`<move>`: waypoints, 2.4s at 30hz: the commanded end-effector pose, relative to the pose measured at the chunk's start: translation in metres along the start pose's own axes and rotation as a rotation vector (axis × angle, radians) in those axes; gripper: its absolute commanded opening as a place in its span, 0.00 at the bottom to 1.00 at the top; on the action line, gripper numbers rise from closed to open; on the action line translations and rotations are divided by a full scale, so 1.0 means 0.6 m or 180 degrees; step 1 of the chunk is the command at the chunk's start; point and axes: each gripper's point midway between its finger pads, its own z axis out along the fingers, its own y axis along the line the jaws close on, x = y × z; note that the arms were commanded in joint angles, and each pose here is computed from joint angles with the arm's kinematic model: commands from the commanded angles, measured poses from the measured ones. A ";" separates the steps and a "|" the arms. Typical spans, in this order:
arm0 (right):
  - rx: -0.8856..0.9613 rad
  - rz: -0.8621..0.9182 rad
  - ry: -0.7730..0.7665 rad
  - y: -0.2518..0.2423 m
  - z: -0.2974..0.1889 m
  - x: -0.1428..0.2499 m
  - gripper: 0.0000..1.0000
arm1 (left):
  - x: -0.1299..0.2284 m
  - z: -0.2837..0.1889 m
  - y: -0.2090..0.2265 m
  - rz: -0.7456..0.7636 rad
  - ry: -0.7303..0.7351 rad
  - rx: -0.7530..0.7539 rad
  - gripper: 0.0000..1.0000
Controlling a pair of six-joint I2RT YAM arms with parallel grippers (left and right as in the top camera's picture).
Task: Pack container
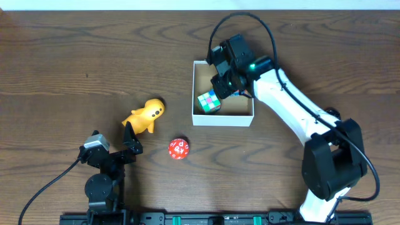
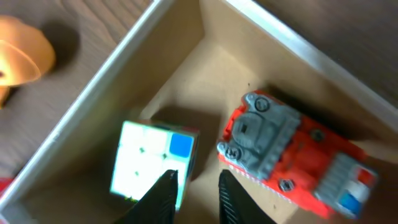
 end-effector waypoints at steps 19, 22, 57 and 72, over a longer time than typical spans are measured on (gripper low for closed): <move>0.1229 0.2010 0.0293 -0.258 -0.328 0.184 0.77 | 0.028 0.002 0.010 0.0066 0.0150 -0.0068 0.98; 0.1290 0.2270 0.0435 -0.288 -0.324 0.229 0.92 | 0.028 0.002 0.010 0.0066 0.0150 -0.0068 0.98; 0.1984 0.3261 0.0457 -0.448 -0.186 0.429 0.94 | 0.028 0.002 0.011 0.0065 0.0150 -0.0069 0.98; 0.1668 0.3181 0.0646 -0.461 -0.095 0.445 0.96 | 0.028 0.002 0.010 0.0066 0.0150 -0.0068 0.98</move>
